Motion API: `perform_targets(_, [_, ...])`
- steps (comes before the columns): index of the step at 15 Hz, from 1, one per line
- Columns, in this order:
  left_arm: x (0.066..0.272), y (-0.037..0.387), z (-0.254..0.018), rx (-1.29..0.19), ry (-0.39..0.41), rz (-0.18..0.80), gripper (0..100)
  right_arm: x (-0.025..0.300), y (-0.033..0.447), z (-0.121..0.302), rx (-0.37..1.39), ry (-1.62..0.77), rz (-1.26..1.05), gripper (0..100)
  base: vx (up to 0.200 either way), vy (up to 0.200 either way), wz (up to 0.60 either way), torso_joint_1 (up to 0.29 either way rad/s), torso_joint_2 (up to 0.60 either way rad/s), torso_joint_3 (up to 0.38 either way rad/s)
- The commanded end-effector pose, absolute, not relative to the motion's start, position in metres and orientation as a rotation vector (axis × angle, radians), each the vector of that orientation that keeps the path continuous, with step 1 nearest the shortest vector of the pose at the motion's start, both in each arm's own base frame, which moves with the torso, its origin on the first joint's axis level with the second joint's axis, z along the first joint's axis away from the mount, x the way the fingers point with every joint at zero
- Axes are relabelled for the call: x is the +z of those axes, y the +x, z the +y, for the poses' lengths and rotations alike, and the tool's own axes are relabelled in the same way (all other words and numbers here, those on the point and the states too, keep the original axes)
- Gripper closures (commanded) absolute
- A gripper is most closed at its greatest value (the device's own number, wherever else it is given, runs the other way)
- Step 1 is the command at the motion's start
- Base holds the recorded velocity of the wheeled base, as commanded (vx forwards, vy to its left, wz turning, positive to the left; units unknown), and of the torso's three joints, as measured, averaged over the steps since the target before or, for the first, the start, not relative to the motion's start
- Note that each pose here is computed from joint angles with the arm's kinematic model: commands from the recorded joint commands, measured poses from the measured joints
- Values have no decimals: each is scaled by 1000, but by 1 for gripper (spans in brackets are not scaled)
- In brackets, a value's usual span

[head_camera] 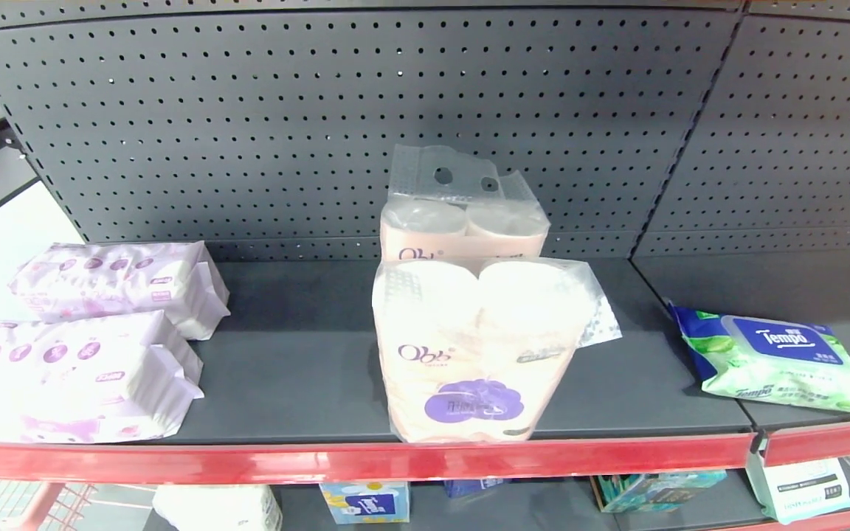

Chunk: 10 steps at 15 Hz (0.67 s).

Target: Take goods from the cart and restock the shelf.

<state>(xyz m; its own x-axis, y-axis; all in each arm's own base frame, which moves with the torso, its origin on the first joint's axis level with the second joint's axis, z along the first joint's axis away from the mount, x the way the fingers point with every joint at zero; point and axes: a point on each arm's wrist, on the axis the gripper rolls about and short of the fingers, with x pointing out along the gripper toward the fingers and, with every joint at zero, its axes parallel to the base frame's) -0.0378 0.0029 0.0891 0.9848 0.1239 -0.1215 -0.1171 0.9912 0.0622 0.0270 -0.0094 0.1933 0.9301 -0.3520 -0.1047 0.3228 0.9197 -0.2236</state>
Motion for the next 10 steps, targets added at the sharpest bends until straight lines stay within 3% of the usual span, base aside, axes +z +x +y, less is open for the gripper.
perform_targets(1, [89,-38,3,121,55,127,0,191,25,-9,-346,-207,140,0,0,0,0,0,0,0])
perform_targets(10, [89,-38,3,123,49,128,0,189,19,-7,-314,-210,113,0,0,0,0,0,0,0])
